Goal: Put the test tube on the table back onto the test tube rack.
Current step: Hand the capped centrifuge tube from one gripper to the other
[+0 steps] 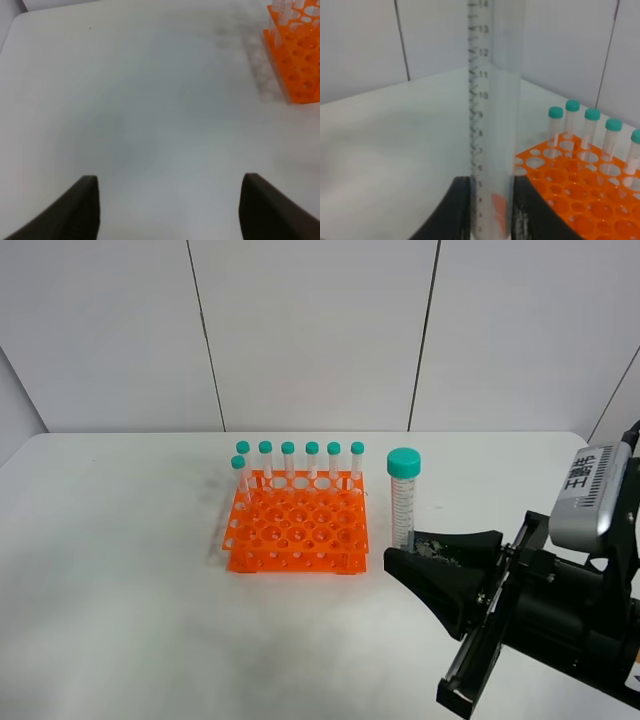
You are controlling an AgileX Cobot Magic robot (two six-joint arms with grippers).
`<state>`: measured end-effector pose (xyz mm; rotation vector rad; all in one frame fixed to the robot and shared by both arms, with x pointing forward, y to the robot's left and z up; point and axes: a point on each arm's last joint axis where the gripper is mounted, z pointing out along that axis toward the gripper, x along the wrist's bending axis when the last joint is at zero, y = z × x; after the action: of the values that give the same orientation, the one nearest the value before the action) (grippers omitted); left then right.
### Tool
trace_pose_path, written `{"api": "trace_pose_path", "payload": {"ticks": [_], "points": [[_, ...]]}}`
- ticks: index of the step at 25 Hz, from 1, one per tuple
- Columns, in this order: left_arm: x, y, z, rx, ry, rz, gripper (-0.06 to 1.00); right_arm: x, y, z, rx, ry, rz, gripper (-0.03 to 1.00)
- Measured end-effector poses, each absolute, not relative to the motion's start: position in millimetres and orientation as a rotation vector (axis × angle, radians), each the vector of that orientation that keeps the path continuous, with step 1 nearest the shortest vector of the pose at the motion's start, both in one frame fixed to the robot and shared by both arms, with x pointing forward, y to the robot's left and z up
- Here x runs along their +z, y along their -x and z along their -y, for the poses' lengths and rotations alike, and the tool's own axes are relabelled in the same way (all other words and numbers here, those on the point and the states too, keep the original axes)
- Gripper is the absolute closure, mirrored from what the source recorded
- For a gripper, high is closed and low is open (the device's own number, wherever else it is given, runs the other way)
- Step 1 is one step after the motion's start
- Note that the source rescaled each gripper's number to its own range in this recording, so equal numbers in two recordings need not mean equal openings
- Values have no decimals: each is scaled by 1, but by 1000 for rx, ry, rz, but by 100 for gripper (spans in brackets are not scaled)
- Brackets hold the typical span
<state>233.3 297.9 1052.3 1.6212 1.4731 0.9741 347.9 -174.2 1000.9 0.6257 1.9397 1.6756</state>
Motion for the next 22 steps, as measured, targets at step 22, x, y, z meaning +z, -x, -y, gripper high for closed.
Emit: {"api": "trace_pose_path", "payload": {"ticks": [22], "points": [[1064,-230,-290,664,-1695,-1041,-4,1001,-350,176,1684,-683,-1923,93]]}}
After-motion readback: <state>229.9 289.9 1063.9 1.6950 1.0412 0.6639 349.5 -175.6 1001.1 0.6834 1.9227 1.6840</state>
